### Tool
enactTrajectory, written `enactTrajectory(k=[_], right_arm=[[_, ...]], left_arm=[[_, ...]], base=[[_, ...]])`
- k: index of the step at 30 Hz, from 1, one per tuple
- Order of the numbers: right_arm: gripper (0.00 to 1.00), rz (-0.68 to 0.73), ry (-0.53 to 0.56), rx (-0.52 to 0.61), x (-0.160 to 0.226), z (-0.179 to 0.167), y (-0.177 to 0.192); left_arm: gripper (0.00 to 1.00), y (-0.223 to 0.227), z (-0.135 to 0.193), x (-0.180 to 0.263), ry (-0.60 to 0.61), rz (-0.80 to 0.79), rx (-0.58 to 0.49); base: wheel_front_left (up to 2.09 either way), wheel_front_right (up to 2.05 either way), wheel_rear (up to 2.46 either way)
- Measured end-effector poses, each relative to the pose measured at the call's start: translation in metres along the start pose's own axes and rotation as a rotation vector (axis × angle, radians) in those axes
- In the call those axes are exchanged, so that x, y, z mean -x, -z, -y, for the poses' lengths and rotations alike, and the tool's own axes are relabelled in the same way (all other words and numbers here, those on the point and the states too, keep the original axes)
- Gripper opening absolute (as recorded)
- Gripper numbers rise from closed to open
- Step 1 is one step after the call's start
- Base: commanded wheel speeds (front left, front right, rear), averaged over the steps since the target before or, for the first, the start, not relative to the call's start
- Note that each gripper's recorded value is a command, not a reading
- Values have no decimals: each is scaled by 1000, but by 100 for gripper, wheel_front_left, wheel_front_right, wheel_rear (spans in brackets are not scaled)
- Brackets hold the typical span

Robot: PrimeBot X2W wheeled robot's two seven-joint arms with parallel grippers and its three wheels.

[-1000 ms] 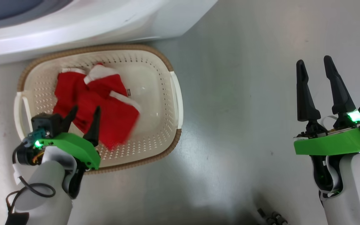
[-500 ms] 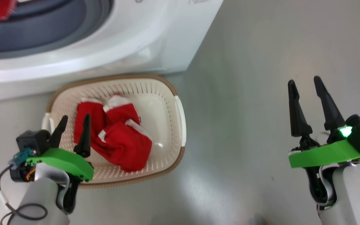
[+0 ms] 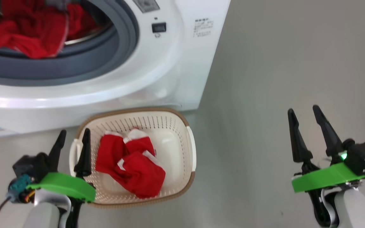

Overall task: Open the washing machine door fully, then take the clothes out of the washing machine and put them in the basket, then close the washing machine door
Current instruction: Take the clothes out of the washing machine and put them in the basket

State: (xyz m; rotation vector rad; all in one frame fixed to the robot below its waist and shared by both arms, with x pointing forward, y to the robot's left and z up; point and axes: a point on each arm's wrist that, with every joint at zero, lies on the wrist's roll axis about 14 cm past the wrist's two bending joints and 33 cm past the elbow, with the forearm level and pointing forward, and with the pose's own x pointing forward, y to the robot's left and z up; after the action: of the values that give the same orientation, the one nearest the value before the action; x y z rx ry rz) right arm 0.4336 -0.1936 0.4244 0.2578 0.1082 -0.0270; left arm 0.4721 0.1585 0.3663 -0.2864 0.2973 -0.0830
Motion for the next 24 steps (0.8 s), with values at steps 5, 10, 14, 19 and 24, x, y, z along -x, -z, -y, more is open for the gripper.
enactTrajectory(k=[5, 10, 14, 19, 24], right_arm=[[100, 19, -4, -5, 16, -3, -10], [100, 31, -12, -6, 27, -7, -16], [100, 34, -20, -4, 36, -10, -18], [100, 37, -24, -6, 47, -12, -20], [100, 43, -18, -7, 56, -9, -22]], left_arm=[[100, -29, 5, 23, -2, 88, -4], [100, -52, 5, 41, -4, 159, -24], [100, -64, 0, 57, -23, 204, -30], [100, -74, -4, 77, -39, 241, -43], [100, -80, -8, 94, -58, 272, -46]], base=[[0, 0, 0], [0, 0, 0], [0, 0, 0], [0, 0, 0], [0, 0, 0]])
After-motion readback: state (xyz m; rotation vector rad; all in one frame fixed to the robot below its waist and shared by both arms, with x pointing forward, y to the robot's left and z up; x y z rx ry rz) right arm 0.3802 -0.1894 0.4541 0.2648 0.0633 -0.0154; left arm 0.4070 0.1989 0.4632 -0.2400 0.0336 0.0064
